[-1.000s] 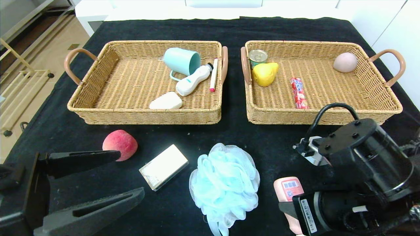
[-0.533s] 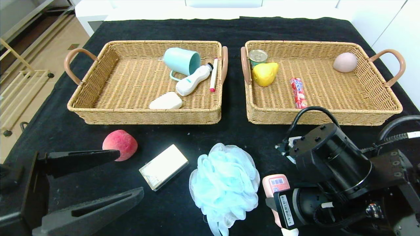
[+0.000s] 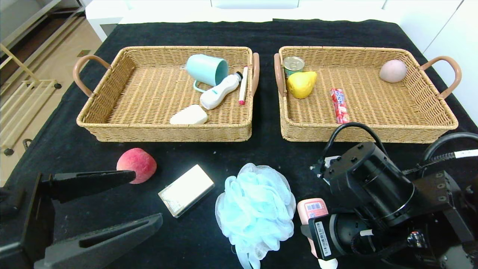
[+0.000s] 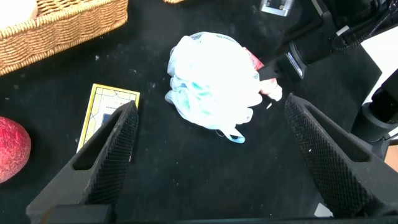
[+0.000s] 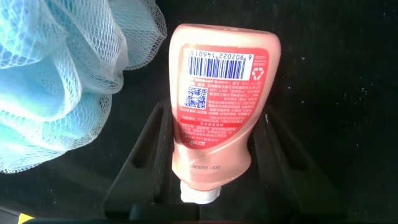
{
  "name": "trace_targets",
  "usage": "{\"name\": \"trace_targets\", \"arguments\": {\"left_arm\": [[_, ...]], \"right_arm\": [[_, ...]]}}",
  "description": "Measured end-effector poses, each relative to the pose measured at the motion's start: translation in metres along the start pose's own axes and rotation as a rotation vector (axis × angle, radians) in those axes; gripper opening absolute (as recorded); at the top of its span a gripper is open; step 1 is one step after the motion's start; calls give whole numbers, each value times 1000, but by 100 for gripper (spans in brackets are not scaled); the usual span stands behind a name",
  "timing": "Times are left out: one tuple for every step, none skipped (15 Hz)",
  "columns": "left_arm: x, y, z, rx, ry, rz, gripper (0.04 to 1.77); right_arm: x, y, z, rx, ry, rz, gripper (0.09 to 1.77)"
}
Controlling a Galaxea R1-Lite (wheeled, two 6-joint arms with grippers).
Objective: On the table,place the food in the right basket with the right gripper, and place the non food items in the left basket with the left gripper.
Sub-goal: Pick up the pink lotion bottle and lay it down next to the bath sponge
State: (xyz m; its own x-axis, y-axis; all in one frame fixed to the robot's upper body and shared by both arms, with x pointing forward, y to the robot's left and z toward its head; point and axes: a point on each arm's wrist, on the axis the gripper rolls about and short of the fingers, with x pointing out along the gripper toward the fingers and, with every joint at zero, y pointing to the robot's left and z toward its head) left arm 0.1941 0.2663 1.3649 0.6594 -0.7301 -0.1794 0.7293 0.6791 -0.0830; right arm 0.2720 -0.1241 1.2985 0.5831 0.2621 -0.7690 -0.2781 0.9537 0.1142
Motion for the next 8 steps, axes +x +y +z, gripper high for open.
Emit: {"name": "trace_targets", "arguments": {"left_arm": [[0,0,0,0,0,0,172],[0,0,0,0,0,0,172],[0,0,0,1,0,0,172],[0,0,0,1,-1,1,172],[0,0,0,1,-1,1,172],[0,0,0,1,-1,1,172],[0,0,0,1,-1,1,172],[0,0,0,1,-1,1,172]], "right_arm": [[0,0,0,0,-1,0,85],[-1,0,1,0,-4,0,85],[-1,0,1,1,-8,-4,85],[0,1,2,0,-9,-5,85],[0,1,2,-1,-8,-6,85],[1,1,2,0,-8,-6,85],[1,1,2,0,-7,-6,90],[1,2,2,1,-7,-6,99]]}}
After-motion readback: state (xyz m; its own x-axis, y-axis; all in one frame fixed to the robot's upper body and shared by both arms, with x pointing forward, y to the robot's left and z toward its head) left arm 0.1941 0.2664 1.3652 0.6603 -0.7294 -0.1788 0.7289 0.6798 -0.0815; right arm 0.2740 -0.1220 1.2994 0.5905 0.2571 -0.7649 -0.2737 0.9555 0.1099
